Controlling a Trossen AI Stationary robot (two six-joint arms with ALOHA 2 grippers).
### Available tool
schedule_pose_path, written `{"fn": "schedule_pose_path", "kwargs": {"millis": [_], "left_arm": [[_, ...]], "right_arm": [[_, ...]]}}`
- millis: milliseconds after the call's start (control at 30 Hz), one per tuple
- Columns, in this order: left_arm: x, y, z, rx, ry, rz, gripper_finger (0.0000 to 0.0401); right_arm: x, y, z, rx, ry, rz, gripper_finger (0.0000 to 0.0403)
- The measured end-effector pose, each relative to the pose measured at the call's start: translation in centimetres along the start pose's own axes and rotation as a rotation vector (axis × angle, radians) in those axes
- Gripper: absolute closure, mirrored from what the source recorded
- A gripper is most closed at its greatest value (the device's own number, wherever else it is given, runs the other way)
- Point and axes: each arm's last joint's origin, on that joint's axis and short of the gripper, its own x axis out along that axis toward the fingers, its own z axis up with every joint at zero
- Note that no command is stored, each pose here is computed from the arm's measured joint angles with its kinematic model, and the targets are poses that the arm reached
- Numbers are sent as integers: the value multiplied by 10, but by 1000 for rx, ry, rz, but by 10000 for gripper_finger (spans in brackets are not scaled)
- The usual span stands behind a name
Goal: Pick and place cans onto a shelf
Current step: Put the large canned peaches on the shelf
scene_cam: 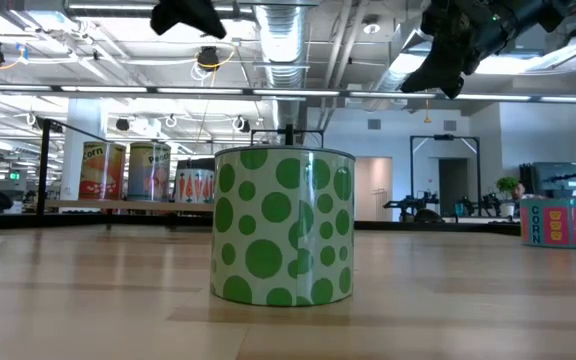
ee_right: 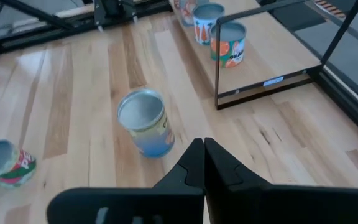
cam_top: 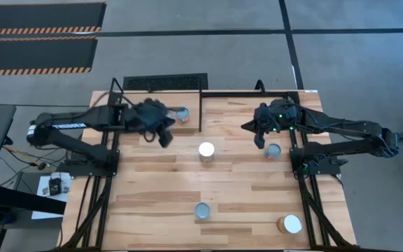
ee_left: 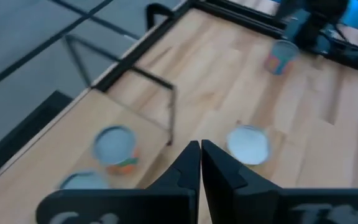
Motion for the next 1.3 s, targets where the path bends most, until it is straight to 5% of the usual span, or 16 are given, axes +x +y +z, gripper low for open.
{"fn": "schedule_pose_path", "kwargs": {"millis": [300, 433, 567, 900, 1300], "left_arm": [[44, -60, -14, 18, -8, -126, 401], [64, -75, -28, -56, -73, -278, 401], [78, -76, -47, -93, -114, -354, 401], [97, -53, -61, 44, 18, -336, 395], [124, -59, -68, 214, 57, -409, 311]], "right_arm": [[1, 12, -7, -41, 67, 72, 391], [0, 22, -12, -71, 110, 115, 391], [0, 31, -15, -43, 135, 105, 391], [7, 48, -20, 137, 130, -31, 391], [47, 61, -13, 267, 36, -29, 391]]}}
